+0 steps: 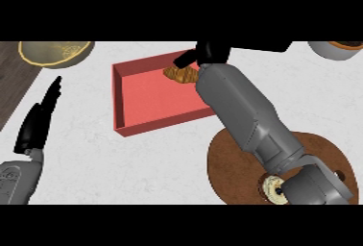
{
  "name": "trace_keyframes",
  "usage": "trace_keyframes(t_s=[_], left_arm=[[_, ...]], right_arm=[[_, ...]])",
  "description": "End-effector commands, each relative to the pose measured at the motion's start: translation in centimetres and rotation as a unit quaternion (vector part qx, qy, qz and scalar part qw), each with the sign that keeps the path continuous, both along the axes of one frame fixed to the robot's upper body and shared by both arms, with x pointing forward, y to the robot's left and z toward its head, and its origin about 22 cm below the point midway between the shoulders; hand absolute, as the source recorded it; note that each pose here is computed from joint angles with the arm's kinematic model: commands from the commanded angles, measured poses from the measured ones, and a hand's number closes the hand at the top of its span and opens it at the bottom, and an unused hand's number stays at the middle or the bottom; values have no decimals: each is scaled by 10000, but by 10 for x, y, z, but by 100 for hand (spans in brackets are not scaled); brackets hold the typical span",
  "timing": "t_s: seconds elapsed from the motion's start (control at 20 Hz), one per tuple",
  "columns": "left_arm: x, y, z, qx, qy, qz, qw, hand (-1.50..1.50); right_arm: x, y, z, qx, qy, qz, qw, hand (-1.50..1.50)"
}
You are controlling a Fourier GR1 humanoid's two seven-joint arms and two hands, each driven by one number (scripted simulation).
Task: Pick the croissant from the cutting board and place it in the cardboard box
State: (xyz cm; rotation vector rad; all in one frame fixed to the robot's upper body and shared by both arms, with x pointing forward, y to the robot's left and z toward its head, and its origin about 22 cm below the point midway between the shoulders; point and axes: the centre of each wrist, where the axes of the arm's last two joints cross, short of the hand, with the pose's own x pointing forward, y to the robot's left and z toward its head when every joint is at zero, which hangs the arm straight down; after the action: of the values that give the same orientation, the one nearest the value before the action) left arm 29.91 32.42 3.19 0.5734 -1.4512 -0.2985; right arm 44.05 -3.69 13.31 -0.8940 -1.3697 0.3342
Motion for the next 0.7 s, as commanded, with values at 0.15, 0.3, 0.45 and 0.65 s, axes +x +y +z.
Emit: trace_keyframes(t_s=[0.15,0.3,0.45,0.65], left_arm=[[-1,-6,-4,-35,-19,-10,10000,0],[-12,-1,-22,73,62,144,9999,0],[-8,19,-9,-9,81,252,9996,0],[-14,25,-5,11,200,409,9990,0]], right_arm=[[2,3,9,255,-1086,-80,9937,-150],[0,1,10,678,-1719,-184,9826,-150],[0,-3,9,1083,-1828,-342,9766,-150],[-6,-15,-5,1420,-1988,-168,9695,-150]])
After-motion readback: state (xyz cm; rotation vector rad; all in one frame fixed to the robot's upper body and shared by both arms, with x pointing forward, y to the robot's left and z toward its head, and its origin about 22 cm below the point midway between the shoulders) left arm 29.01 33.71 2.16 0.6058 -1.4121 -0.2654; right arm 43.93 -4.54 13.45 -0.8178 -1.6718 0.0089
